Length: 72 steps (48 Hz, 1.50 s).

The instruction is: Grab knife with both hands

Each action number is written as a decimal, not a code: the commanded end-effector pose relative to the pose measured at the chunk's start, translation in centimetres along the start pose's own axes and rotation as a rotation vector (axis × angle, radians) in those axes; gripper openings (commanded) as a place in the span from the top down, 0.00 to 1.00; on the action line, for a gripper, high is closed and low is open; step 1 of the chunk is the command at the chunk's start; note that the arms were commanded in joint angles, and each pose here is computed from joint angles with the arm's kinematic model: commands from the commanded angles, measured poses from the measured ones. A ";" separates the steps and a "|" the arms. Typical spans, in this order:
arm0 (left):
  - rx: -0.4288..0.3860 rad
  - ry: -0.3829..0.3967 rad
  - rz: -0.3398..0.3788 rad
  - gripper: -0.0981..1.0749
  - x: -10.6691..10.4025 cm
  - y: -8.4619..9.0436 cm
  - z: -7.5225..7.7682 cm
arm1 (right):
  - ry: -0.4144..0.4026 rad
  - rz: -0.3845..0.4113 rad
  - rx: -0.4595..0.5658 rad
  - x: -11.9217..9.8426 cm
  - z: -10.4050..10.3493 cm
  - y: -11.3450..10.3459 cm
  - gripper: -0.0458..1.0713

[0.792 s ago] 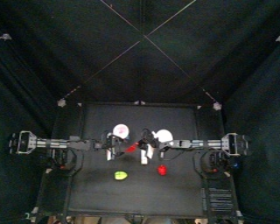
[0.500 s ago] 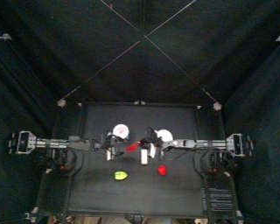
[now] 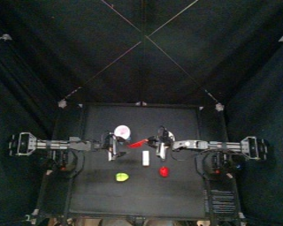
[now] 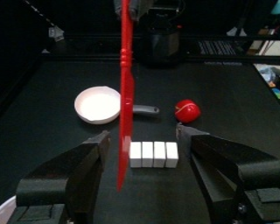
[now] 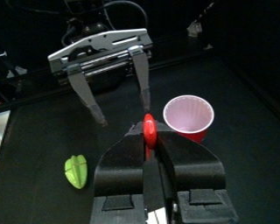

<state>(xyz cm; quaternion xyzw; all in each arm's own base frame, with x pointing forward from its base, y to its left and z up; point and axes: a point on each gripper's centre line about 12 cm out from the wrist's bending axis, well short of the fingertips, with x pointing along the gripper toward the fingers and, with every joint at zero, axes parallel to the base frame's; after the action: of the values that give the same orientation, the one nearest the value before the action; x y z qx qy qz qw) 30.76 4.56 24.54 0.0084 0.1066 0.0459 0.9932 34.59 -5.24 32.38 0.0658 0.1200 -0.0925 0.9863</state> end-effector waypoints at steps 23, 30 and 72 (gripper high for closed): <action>-0.017 -0.037 0.021 0.15 2.8 1.5 -0.6 | -0.088 0.000 -0.018 -3.5 1.8 0.6 0.71; 0.003 -0.043 0.014 0.24 3.0 1.5 -0.5 | -0.086 0.000 -0.021 -3.5 1.7 0.6 0.71; 0.037 -0.023 0.004 0.41 4.6 2.1 -1.5 | -0.088 0.000 -0.020 -3.5 1.7 0.6 0.71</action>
<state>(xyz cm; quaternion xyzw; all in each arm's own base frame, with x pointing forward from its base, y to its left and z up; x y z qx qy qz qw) 34.21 6.72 20.96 0.0285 0.1172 0.0404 0.9919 32.09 -4.27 33.85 0.0526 0.0935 -0.0933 0.9898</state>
